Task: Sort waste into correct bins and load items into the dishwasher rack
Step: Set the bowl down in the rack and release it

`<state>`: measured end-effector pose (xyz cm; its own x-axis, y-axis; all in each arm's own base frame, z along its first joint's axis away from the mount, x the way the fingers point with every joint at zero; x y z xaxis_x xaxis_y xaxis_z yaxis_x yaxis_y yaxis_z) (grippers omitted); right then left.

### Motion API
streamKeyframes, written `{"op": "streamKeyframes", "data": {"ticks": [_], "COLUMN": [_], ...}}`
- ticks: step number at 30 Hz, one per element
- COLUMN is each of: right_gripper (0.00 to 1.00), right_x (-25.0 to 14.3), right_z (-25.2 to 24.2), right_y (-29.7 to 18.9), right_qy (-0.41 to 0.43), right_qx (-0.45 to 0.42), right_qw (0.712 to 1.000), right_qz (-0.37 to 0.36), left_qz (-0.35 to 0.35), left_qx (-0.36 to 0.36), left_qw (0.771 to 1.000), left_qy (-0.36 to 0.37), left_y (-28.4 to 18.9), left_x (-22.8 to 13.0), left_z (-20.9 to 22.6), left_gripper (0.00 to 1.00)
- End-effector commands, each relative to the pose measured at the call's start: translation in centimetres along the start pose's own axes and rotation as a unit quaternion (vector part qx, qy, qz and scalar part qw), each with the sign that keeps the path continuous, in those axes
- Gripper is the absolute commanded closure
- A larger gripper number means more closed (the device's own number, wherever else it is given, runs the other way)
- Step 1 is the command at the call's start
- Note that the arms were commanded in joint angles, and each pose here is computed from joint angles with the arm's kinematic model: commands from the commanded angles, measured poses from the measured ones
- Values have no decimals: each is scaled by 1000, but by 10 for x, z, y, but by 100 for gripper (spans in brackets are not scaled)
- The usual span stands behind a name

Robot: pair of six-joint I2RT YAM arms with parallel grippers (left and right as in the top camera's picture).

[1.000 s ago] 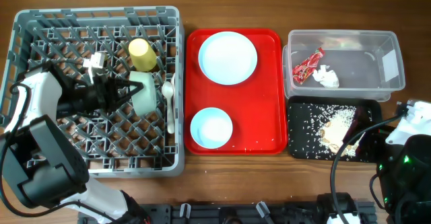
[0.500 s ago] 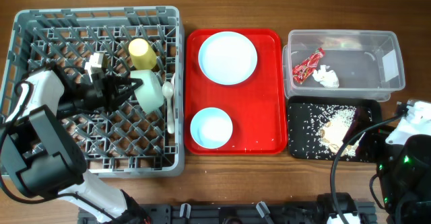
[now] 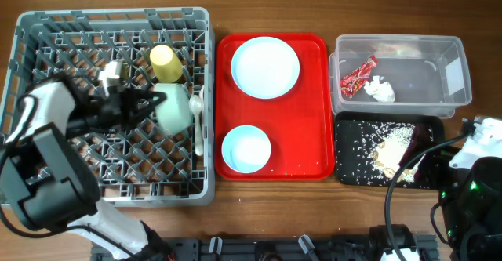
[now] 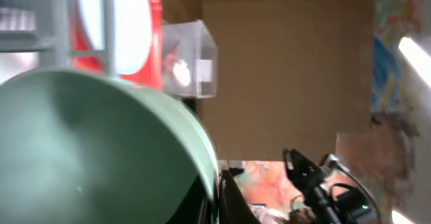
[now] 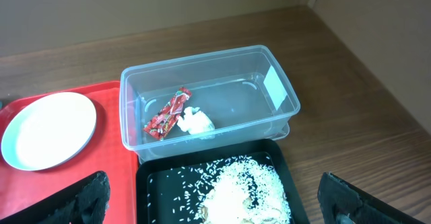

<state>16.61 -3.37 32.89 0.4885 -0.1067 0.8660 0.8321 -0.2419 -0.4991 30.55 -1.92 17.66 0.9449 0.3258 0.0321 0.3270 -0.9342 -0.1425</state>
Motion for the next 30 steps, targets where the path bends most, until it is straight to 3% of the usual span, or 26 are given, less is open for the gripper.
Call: {"op": "streamKeyframes", "data": {"ticks": [1,3,6,8,9,13,17,25,27,28,29,30], "right_gripper": [0,0,0,0,0,0,0,0,0,0,0,0], "right_x": [2,2,2,2,2,2,2,2,2,2,2,2], "right_z": [1,1,1,1,1,1,1,1,1,1,1,1], "right_y": [-2,-2,-2,-2,-2,-2,-2,-2,-2,-2,-2,-2], "right_qy": [-5,-5,-5,-5,-5,-5,-5,-5,-5,-6,-5,-5], "right_qx": [5,5,5,5,5,5,5,5,5,5,5,5], "right_qw": [1000,1000,1000,1000,1000,1000,1000,1000,1000,1000,1000,1000], "right_qz": [-4,-4,-4,-4,-4,-4,-4,-4,-4,-4,-4,-4], "left_qz": [16,5,-9,-19,-31,-76,-110,-112,-98,-97,-102,-114], "left_qx": [62,68,68,68,68,63,57,108,168,238,297,389], "left_qw": [998,998,998,997,996,988,985,987,980,966,949,911], "left_qy": [3,5,2,-20,-45,-115,-122,37,25,-8,-36,-70], "left_y": [-21,-28,-36,-41,-47,-73,-99,-84,-75,-75,-76,-79], "left_x": [-6,-4,-2,0,3,13,22,6,2,3,5,6], "left_z": [27,30,31,32,32,26,0,-76,-73,-59,-46,-28], "left_gripper": [96,96,80,75,0,0,0,1,0,0,0,0]}}
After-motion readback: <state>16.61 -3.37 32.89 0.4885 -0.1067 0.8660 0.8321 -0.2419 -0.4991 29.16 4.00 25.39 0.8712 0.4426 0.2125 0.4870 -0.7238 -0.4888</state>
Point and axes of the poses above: each gripper's point midway between its finger pads, its own y axis out along the fingers, its own z axis along the line the jaws close on, x = y × z, the point moved 2 cm from there along -y, back along the fingers, and after that the axes turned 1 degree about -y, right-handed, at the moved point
